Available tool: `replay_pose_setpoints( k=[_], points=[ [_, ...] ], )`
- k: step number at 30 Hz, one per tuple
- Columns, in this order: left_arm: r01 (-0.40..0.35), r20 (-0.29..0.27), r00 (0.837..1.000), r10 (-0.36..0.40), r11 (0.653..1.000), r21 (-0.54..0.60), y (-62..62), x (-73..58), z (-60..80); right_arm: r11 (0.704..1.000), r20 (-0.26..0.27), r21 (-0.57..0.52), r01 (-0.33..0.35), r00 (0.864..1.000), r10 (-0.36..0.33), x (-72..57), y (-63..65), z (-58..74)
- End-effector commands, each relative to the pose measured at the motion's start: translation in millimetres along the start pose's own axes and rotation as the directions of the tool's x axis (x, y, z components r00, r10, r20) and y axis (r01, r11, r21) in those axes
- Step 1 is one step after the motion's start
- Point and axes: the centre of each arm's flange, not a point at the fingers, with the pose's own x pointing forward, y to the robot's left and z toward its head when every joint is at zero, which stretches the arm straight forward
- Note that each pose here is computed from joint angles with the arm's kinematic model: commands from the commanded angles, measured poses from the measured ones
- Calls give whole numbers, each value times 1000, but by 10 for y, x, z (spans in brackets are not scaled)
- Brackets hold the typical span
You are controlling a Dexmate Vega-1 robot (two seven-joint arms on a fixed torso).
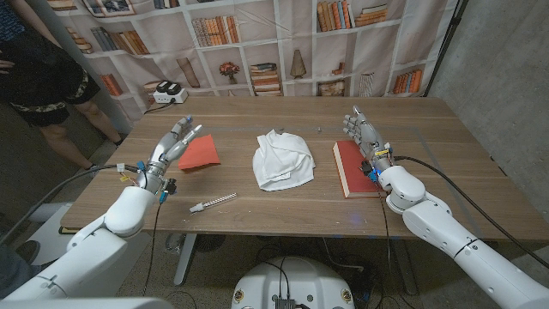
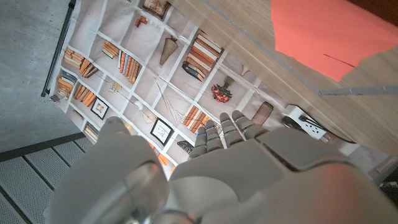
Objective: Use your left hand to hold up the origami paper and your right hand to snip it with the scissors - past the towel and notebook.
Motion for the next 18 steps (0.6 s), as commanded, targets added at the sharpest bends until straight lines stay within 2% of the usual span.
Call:
replay_pose_setpoints(
  k=[1, 8, 15, 18],
  points=[
    [-133, -10, 990, 137, 973, 189, 98, -185, 69, 1000, -6, 7, 1, 1000, -1, -31, 28, -26],
    [-200, 4, 978, 211, 922, 333, 80, -240, 142, 1000, -12, 10, -12, 1000, 12, -20, 88, -39],
    [-229, 6, 966, 259, 842, 488, 49, -305, 217, 1000, -22, 10, -20, 1000, 21, -7, 112, -35],
    [-232, 4, 963, 269, 824, 518, 43, -313, 225, 1000, -26, 14, -22, 999, 23, 0, 119, -46]
  ],
)
